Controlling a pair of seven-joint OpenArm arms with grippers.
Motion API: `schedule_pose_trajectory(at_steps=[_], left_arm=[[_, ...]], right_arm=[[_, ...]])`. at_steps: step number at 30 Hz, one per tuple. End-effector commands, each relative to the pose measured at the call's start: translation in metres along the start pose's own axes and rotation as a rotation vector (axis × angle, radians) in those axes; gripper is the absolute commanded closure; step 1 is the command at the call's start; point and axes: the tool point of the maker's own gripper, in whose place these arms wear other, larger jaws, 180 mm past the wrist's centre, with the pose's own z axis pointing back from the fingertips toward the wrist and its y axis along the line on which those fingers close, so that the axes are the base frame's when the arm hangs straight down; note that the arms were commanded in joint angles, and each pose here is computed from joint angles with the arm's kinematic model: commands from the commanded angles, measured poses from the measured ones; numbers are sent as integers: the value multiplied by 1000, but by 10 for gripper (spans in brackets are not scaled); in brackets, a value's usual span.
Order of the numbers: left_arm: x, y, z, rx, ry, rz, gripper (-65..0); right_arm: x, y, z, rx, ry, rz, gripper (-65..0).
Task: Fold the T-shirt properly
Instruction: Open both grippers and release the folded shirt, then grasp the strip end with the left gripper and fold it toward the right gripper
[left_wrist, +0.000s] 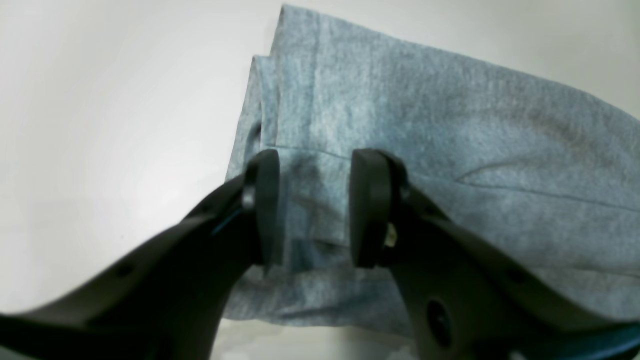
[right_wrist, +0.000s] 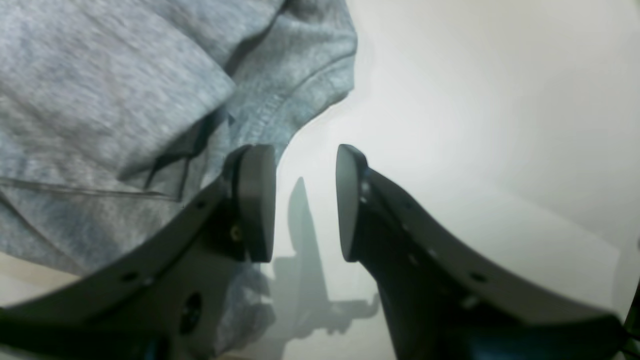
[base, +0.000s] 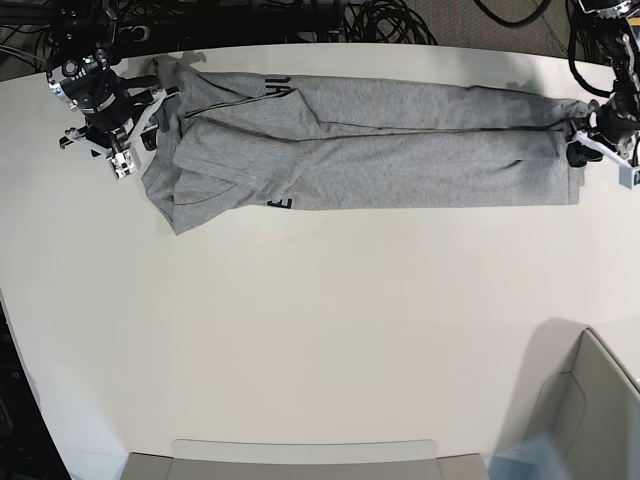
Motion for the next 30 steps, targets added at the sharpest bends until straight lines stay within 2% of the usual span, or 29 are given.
schedule_pose_trajectory(at_steps=[1, 11, 18, 23, 25, 29, 30], left_arm=[[9, 7, 3, 14, -20, -13, -240], [0, 33, -6, 58, 28, -26, -240], [-18, 22, -18, 30, 83, -50, -240], [-33, 27, -22, 35, 127, -35, -241], [-36, 19, -23, 1, 138, -61, -241], [-47, -10, -21, -155, 185, -214, -238], [-48, -10, -21, -155, 191, -215, -232]], right_arm=[[9, -4, 3, -9, -33, 13, -201], [7, -6, 4, -13, -27, 22, -201], [7, -8, 4, -15, -24, 31, -201], [6, -9, 5, -18, -22, 29, -201], [6, -9, 5, -19, -24, 30, -201], [7, -9, 5, -19, -25, 30, -201], [7, -9, 5, -19, -25, 30, -201]])
